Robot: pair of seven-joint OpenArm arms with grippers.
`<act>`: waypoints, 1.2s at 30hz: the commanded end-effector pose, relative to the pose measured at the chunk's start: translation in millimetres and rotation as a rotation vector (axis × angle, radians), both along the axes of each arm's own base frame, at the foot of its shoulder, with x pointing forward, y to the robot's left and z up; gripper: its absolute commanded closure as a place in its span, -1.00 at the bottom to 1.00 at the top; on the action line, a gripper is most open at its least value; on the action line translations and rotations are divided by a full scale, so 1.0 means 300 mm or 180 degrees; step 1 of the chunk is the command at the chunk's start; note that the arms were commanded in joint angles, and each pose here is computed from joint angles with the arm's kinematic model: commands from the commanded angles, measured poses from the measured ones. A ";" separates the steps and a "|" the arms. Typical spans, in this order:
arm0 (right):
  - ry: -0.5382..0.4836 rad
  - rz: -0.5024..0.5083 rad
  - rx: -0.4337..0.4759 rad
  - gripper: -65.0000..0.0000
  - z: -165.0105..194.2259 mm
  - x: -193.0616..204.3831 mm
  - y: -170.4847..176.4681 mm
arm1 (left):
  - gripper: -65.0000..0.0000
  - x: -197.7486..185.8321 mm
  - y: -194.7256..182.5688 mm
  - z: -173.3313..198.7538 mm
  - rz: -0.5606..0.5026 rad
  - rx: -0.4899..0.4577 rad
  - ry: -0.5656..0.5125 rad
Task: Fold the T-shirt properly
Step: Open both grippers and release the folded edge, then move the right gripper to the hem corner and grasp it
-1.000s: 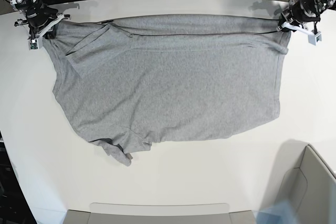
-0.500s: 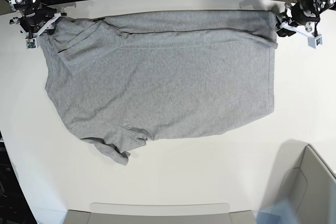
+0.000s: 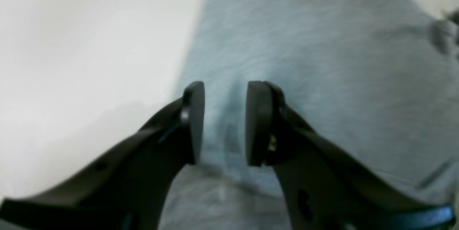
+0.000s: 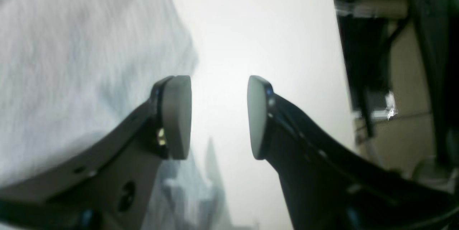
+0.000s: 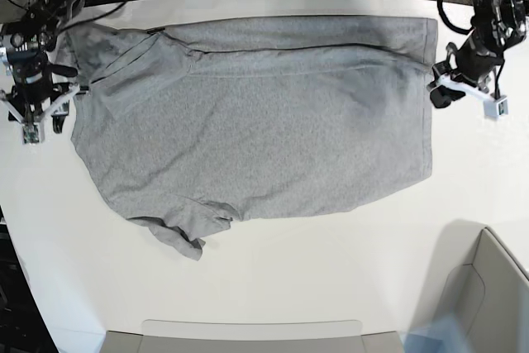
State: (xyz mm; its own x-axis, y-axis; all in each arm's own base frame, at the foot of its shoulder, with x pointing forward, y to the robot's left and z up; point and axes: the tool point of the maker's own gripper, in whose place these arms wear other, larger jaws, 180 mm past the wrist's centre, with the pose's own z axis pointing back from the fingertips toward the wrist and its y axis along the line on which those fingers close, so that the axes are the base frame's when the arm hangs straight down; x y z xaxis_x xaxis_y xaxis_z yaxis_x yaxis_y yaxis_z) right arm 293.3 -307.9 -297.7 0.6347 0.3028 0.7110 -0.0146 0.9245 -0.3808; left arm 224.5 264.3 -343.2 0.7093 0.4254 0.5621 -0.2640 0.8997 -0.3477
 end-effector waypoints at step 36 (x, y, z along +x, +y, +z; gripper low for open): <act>0.1154 0.0726 0.0360 0.21 -0.478 0.133 0.237 | 0.49 0.112 -0.117 0.007 -0.0150 -0.0222 -0.0173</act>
